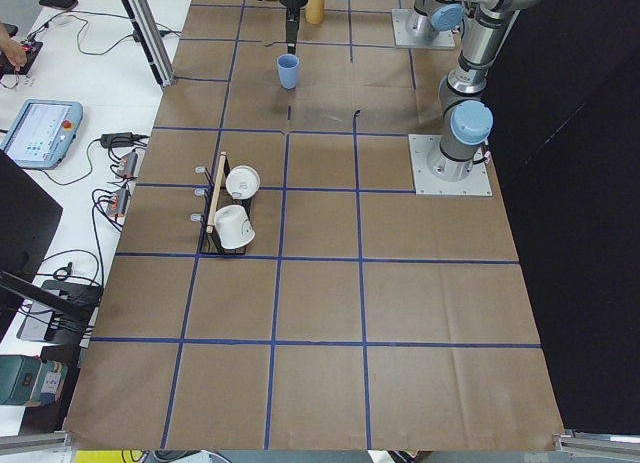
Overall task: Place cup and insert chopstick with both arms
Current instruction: 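Carry the pink chopstick over the light blue cup and lower it in, then open the right gripper and lift it away from the light blue cup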
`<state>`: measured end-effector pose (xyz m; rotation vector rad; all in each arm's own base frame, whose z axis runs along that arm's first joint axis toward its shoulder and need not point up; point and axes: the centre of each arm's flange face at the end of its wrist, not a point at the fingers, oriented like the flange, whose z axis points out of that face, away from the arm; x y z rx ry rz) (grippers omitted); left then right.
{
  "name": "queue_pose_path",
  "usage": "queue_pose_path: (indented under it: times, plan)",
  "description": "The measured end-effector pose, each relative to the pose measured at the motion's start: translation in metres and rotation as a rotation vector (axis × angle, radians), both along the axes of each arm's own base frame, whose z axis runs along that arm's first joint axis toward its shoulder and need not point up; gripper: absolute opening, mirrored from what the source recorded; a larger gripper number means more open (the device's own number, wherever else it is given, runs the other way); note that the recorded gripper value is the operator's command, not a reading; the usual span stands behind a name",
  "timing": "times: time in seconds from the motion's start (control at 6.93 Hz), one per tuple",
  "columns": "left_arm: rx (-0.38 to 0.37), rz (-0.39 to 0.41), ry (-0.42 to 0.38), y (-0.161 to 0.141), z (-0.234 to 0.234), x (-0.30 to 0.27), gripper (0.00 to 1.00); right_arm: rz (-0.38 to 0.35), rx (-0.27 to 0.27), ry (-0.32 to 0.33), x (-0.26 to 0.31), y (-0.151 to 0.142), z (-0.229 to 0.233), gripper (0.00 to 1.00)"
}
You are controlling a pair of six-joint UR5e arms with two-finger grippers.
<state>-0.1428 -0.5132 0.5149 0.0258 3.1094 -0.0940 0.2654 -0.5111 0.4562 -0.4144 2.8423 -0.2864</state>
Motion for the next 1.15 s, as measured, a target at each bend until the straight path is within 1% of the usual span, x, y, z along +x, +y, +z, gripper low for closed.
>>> queue_pose_path:
  times: [0.29,0.43,0.58,0.72,1.01,1.15]
  plan:
    - [-0.001,0.001,-0.001,0.000,0.000,0.001,1.00,0.004,0.018,0.002,0.010,-0.009,-0.021,0.11]
    - [-0.001,0.001,0.000,0.000,0.000,0.001,1.00,-0.003,0.033,0.003,0.014,-0.013,-0.031,0.18]
    - [0.000,0.002,0.001,0.000,0.000,0.001,1.00,-0.016,0.049,0.002,0.016,-0.018,-0.042,0.59]
    - [0.000,0.002,0.001,0.000,0.000,0.001,1.00,-0.029,0.050,-0.003,0.017,-0.023,-0.049,0.99]
    - [-0.001,0.004,0.001,0.000,0.000,0.002,1.00,-0.074,0.000,-0.025,0.019,-0.033,-0.048,1.00]
    - [-0.001,0.005,0.002,-0.001,0.001,0.003,1.00,-0.084,-0.021,-0.029,0.019,-0.038,-0.043,1.00]
